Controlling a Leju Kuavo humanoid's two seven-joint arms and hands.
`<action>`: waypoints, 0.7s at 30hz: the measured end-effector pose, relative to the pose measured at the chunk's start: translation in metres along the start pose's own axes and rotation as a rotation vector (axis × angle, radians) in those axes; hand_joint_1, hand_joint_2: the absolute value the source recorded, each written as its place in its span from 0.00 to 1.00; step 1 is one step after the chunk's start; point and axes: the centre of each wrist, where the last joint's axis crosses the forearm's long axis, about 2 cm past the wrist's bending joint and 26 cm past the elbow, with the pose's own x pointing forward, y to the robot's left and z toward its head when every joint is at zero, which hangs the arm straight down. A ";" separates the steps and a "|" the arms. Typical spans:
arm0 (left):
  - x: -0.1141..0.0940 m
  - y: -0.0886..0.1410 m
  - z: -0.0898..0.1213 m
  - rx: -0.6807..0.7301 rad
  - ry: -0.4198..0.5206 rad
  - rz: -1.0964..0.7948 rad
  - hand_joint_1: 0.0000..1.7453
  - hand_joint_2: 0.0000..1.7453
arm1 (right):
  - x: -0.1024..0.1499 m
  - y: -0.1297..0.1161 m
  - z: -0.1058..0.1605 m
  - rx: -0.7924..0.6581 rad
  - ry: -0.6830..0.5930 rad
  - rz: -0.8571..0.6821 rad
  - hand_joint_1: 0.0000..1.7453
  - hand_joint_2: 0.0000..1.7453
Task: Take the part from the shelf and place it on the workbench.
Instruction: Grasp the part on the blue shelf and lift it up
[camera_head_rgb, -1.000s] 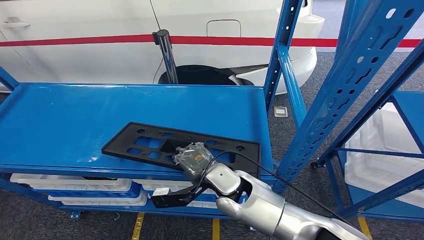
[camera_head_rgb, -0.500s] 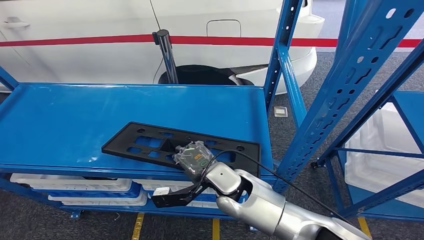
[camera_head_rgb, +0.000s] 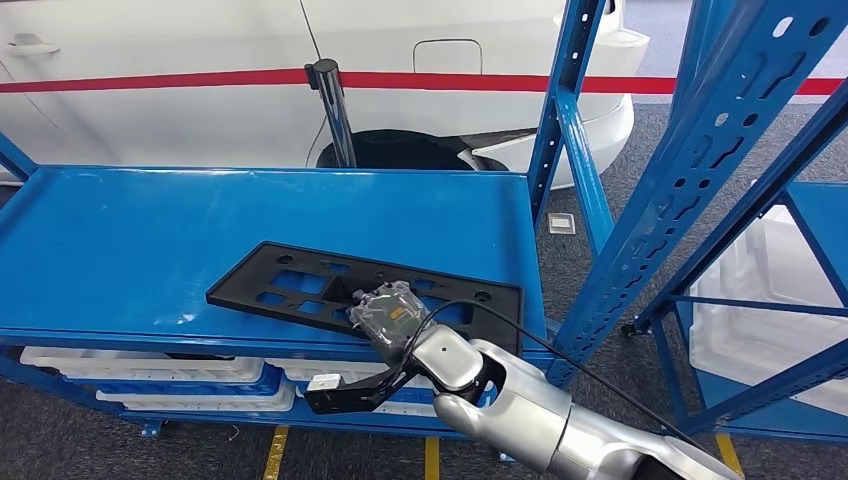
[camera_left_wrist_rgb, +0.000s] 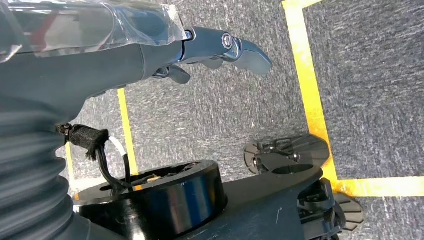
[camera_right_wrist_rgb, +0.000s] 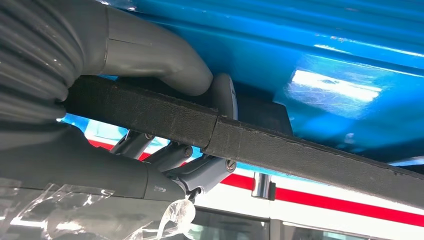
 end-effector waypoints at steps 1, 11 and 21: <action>0.000 0.000 0.000 -0.001 0.001 0.000 0.00 1.00 | 0.000 0.000 0.000 -0.002 0.001 0.002 1.00 1.00; 0.001 0.000 0.000 -0.003 0.012 -0.025 0.00 1.00 | -0.001 0.003 0.005 -0.239 0.047 0.144 1.00 1.00; 0.006 0.001 -0.001 0.002 0.008 -0.066 0.00 1.00 | -0.006 0.003 0.020 -0.480 0.032 0.268 1.00 1.00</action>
